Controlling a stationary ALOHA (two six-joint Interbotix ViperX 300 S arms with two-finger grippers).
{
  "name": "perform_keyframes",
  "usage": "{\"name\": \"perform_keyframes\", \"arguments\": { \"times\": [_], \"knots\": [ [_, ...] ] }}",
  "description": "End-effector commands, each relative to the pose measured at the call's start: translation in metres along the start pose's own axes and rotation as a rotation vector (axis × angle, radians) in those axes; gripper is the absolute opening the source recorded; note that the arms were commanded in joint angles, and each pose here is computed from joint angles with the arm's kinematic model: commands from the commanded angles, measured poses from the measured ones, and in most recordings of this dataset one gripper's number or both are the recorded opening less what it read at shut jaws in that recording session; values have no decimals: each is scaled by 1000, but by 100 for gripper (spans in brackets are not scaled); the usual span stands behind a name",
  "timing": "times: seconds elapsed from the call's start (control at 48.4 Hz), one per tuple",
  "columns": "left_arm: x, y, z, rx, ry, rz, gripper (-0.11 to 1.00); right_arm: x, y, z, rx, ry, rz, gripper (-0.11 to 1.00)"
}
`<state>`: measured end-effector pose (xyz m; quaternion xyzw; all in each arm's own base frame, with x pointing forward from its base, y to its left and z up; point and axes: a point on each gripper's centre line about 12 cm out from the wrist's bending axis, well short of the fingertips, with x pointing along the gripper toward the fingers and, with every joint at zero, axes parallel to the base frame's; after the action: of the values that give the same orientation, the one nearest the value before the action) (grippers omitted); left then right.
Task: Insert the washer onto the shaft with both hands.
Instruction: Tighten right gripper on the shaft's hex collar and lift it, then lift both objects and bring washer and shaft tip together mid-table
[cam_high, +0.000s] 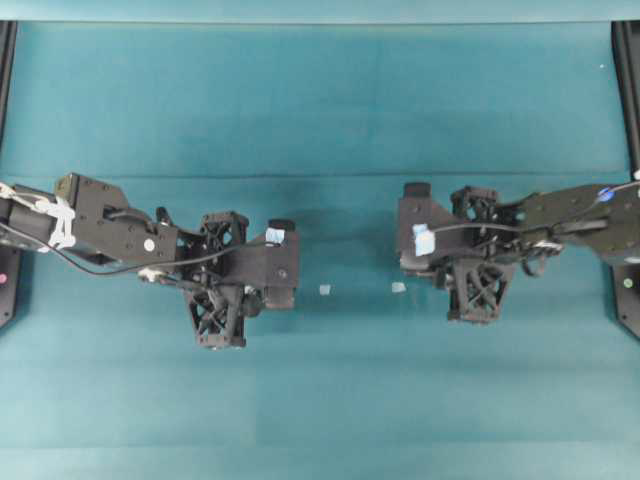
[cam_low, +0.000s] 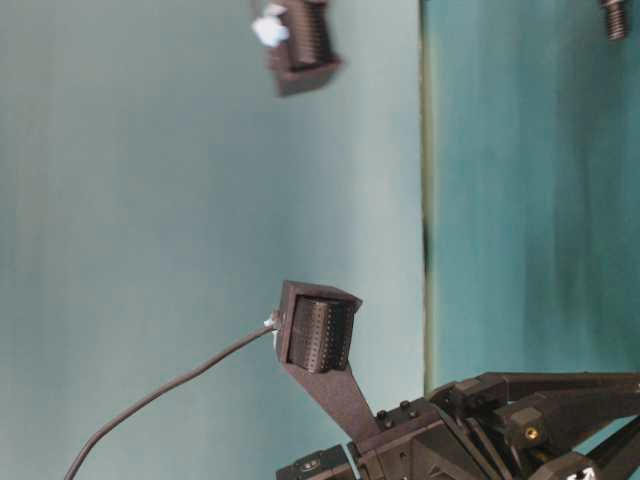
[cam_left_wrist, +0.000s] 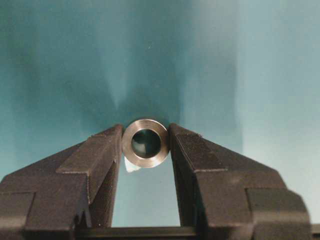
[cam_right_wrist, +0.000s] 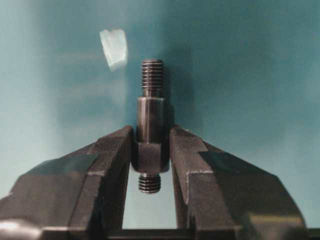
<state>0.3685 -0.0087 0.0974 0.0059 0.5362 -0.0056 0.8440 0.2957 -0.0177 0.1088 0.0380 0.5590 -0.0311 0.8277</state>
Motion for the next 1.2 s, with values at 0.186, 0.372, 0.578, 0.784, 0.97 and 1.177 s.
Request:
{"name": "perform_keyframes", "arguments": {
  "times": [0.186, 0.372, 0.578, 0.784, 0.97, 1.177],
  "knots": [
    [-4, -1, 4, -3, -17, -1, 37, -16, 0, 7, 6, -83, 3, 0],
    [-19, 0, 13, -7, -86, -2, 37, -20, 3, 8, 33, -155, 17, 0],
    [-42, -1, 20, -1, -239, -5, 37, -25, 6, 4, 50, -293, 30, 0],
    [-64, -2, 22, 8, -439, -11, 37, -35, 6, -3, 86, -437, 37, 0],
    [-82, -4, 22, -5, -647, -27, 37, -45, 12, -7, 109, -563, 67, 0],
    [-94, -9, 28, 1, -794, -44, 37, -46, 27, -11, 77, -633, 113, 0]
  ]
}}
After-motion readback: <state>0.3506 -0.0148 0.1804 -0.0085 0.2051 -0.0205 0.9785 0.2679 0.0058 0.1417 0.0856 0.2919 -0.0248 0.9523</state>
